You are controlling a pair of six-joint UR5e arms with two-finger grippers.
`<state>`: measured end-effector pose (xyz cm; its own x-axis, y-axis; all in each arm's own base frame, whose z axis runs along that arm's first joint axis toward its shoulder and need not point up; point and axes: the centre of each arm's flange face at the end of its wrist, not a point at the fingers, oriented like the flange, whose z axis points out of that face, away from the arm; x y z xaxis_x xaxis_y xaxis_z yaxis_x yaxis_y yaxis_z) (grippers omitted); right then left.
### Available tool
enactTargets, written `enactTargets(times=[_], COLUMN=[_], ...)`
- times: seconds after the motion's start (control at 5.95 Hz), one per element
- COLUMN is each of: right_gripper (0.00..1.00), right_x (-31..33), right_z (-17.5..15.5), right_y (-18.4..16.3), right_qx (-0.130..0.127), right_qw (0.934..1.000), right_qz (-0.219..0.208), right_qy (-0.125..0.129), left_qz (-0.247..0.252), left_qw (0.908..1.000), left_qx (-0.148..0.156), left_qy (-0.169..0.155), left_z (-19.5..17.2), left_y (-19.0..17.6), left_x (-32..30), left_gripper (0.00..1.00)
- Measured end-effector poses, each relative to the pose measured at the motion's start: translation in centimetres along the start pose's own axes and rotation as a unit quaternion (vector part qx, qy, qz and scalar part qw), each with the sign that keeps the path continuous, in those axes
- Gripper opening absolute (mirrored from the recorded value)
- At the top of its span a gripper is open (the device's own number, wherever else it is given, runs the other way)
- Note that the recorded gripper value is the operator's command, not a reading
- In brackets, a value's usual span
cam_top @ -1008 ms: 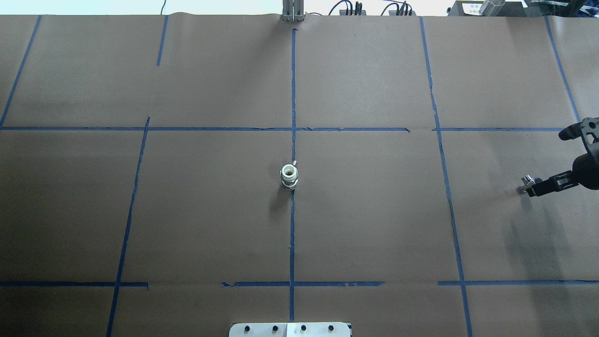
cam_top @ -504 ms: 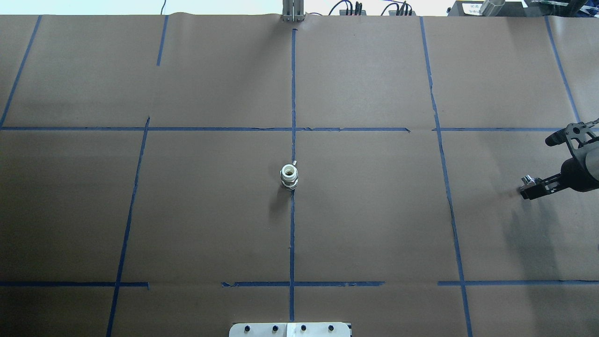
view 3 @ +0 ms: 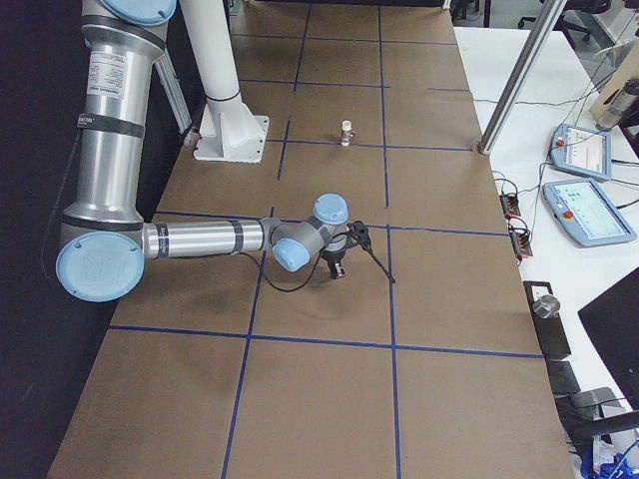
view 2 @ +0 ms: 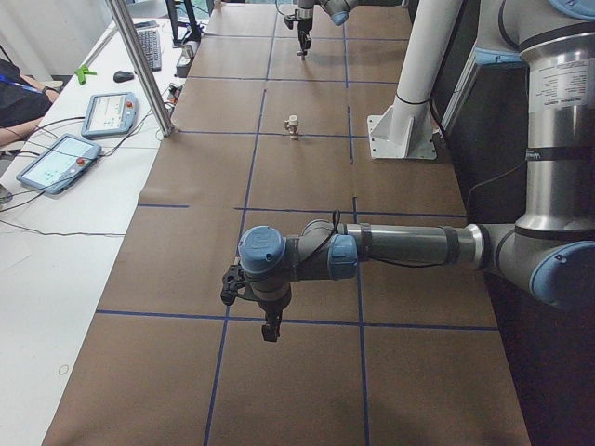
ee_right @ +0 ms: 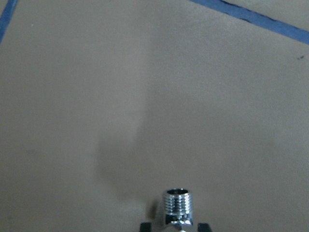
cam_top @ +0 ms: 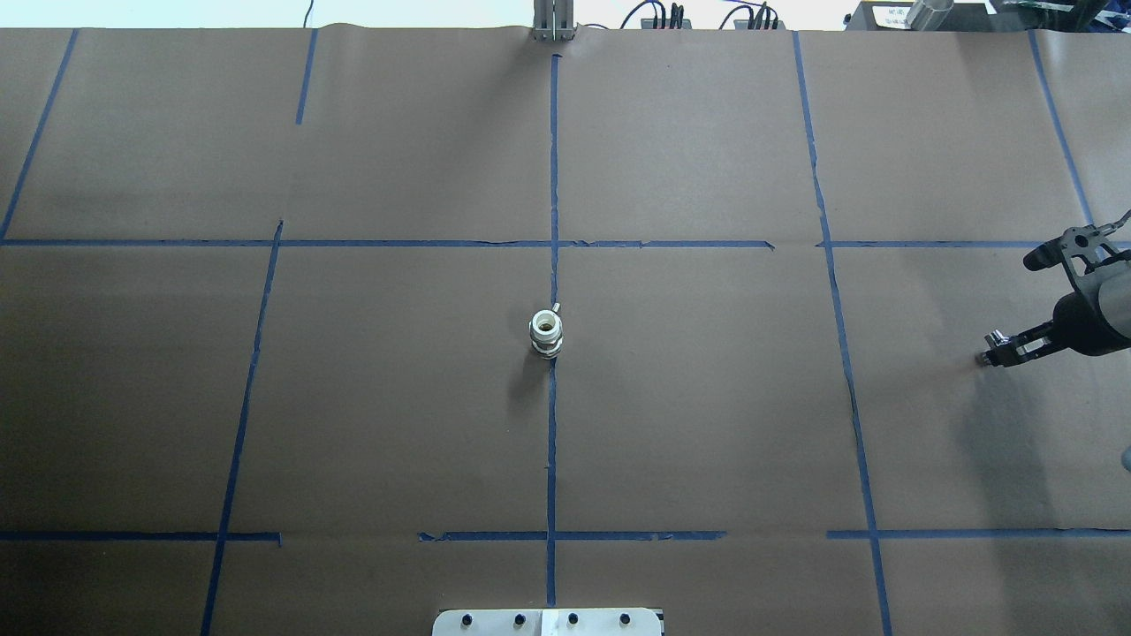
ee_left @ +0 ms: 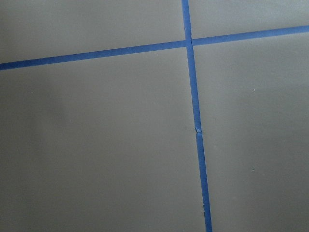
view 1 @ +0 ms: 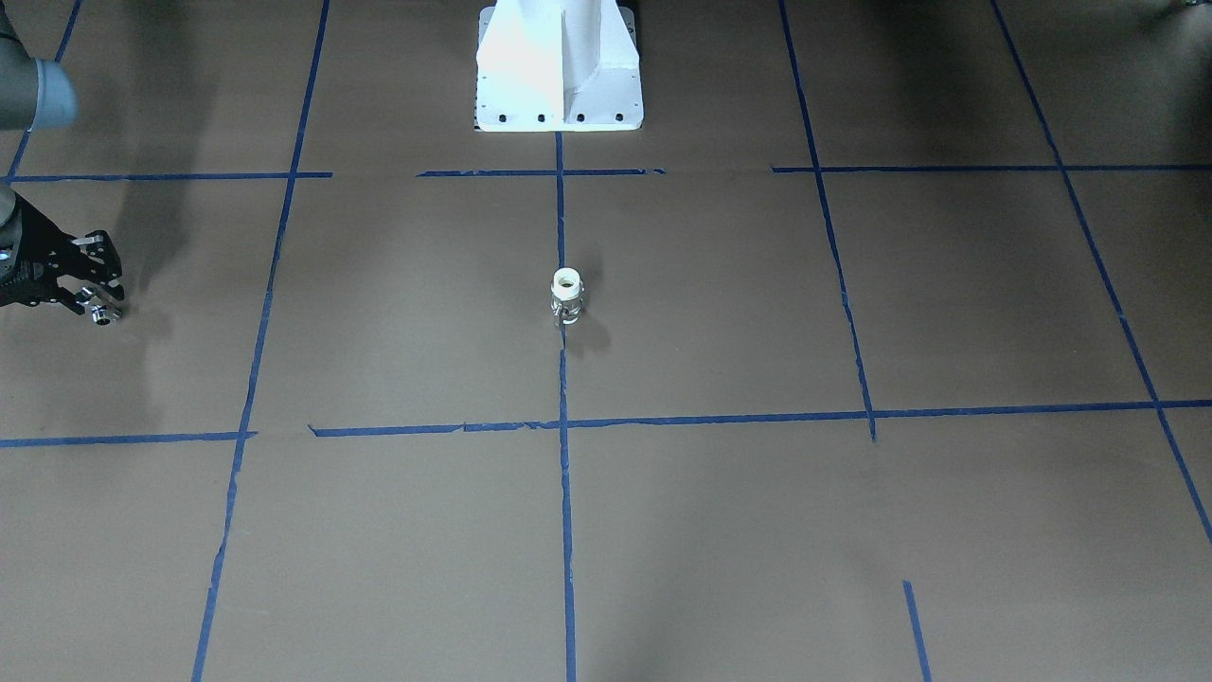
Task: Assemble PPR valve and pipe with both arms
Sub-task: 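Lift the chrome fitting with the right gripper and carry it above the valve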
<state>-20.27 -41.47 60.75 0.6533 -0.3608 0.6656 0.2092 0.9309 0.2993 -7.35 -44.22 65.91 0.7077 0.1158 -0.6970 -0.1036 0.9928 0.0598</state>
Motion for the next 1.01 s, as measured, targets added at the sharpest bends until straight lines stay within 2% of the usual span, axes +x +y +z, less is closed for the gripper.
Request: enactTargets(times=[0.5, 0.67, 1.01], right_gripper=[0.0, 0.0, 0.0], right_x=[-1.3, -2.9, -9.6], right_z=[-1.3, -2.1, -5.5], right_y=[-0.9, -2.7, -9.0], right_qx=[0.011, 0.019, 0.019], right_qw=[0.9999, 0.9993, 0.9968], right_qz=[0.006, 0.027, 0.072], right_qy=[-0.009, -0.017, -0.027], left_qz=[-0.007, -0.018, -0.03], left_qw=[1.0, 0.9998, 0.9995], left_qx=[-0.002, -0.005, -0.004], left_qy=[0.0, -0.002, -0.003], left_z=[0.1, 0.4, 0.6], left_y=[0.0, 0.6, 1.5], left_x=[-0.1, -0.3, -0.3], left_gripper=[1.0, 1.0, 1.0])
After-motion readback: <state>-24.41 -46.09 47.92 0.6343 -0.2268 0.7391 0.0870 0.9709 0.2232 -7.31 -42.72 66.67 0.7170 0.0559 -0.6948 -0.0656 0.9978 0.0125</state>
